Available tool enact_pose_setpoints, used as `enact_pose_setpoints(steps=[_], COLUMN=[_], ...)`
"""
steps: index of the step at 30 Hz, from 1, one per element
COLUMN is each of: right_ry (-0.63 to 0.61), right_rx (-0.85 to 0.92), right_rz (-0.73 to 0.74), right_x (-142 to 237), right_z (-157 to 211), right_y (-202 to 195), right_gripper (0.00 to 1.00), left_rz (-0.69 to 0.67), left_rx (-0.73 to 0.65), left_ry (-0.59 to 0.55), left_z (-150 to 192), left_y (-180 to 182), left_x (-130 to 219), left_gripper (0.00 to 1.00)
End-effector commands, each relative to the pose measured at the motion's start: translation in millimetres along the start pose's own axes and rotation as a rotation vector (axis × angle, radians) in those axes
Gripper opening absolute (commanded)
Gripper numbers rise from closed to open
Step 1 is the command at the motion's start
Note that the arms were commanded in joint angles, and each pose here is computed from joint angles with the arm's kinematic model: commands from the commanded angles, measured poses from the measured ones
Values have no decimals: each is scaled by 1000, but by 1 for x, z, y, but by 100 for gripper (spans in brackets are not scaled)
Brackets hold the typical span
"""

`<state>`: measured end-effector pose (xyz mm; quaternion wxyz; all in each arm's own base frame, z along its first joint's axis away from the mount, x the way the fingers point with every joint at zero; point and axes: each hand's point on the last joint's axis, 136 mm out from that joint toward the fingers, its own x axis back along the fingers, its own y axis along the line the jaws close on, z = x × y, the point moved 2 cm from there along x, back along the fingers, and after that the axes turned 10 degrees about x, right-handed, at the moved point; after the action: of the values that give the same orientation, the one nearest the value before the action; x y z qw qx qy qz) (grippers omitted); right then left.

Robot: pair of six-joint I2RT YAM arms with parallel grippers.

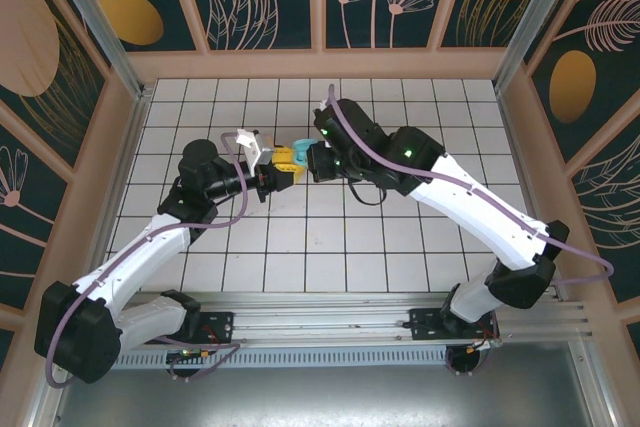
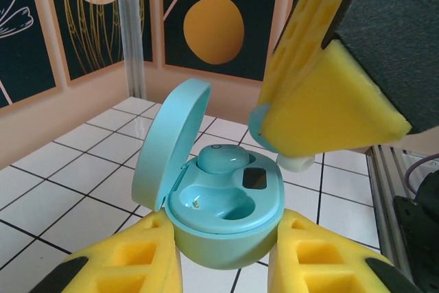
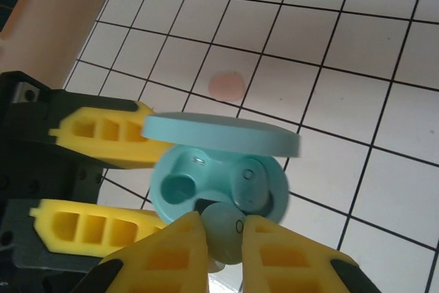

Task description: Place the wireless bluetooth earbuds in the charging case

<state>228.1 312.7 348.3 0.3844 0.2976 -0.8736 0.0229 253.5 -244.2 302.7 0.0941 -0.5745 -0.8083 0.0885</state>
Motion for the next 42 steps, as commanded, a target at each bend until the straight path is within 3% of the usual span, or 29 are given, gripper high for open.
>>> enact_pose_setpoints(steps=[1, 16, 25, 32, 42], right_ry=[-9, 41, 77, 70, 46], right_rx=[-1, 16, 22, 17, 6], right_rz=[-30, -15, 18, 17, 15], right_x=[0, -15, -23, -24, -27], right_z=[-7, -5, 2, 0, -8], right_y=[10, 13, 9, 8, 3], right_gripper=[14, 15, 22, 27, 27], left_rz=[11, 9, 13, 13, 18], left_rx=[-17, -22, -25, -25, -19], left_ry=[-30, -35, -37, -39, -34], left_z=[-6, -4, -5, -6, -5], left_y=[-4, -7, -8, -8, -8], left_x=[1, 5, 5, 5, 4], left_gripper=[0, 0, 0, 0, 0])
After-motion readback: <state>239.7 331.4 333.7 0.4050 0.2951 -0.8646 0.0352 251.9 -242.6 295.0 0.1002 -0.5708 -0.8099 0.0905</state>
